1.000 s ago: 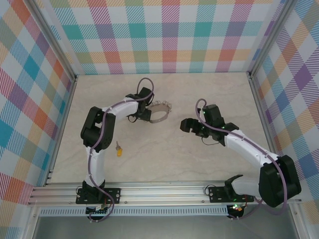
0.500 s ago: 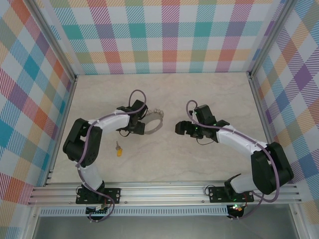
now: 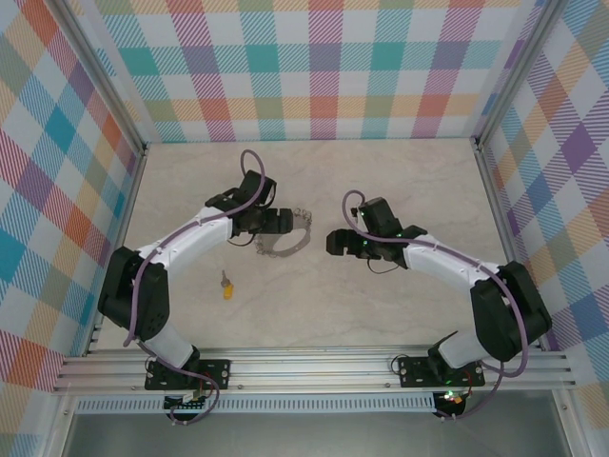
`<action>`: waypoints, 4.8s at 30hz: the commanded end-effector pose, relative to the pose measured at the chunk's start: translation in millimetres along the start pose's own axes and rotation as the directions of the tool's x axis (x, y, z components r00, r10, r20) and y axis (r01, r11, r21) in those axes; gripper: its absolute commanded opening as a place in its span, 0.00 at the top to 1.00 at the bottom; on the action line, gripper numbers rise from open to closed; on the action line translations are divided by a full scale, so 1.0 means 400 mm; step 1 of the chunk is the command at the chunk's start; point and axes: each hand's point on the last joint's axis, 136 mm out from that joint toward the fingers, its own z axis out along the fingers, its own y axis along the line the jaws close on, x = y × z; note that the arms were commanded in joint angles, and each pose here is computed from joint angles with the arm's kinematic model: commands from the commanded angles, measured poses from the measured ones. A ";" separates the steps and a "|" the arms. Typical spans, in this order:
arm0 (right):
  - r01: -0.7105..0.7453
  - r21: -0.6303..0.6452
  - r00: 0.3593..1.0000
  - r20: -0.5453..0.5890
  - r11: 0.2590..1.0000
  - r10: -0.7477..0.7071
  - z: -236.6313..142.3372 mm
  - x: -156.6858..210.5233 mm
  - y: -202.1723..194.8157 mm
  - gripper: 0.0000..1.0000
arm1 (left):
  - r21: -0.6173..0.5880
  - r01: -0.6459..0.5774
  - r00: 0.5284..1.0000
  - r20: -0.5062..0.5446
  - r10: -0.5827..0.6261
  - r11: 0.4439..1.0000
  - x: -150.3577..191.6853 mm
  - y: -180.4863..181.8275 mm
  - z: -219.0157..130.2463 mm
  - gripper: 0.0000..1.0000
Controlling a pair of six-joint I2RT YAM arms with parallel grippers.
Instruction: Put the keys on the keyring
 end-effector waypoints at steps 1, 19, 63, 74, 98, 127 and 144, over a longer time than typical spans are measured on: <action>0.069 0.005 0.998 0.009 0.998 -0.069 0.011 -0.023 0.012 0.14 | 0.180 0.011 1.000 -0.005 -0.010 0.984 -0.013 -0.106 -0.006 0.10; 0.054 0.166 0.993 0.091 0.985 -0.069 -0.041 -0.056 -0.054 0.00 | 0.224 0.052 0.998 -0.049 -0.042 0.973 0.033 -0.199 0.159 0.25; -0.017 0.026 0.990 0.138 1.000 0.013 -0.069 0.014 -0.105 0.00 | 0.003 -0.037 0.997 -0.073 0.037 0.999 -0.001 -0.167 0.330 0.68; -0.018 0.027 0.990 0.137 0.999 0.014 -0.069 0.013 -0.106 0.00 | 0.094 -0.067 0.997 -0.024 0.070 0.993 -0.021 -0.217 0.280 0.68; -0.043 -0.008 0.992 0.119 0.999 0.043 -0.101 0.032 -0.090 0.00 | -0.040 -0.179 0.983 0.030 0.180 0.983 -0.042 -0.147 0.262 0.68; -0.039 0.000 0.992 0.122 0.999 0.039 -0.093 0.017 -0.089 0.00 | -0.050 -0.157 0.987 -0.024 0.156 0.986 -0.019 -0.108 0.327 0.69; -0.041 0.001 0.993 0.115 0.999 0.040 -0.081 0.015 -0.092 0.00 | -0.001 -0.142 0.990 0.001 0.142 0.990 -0.041 -0.139 0.314 0.74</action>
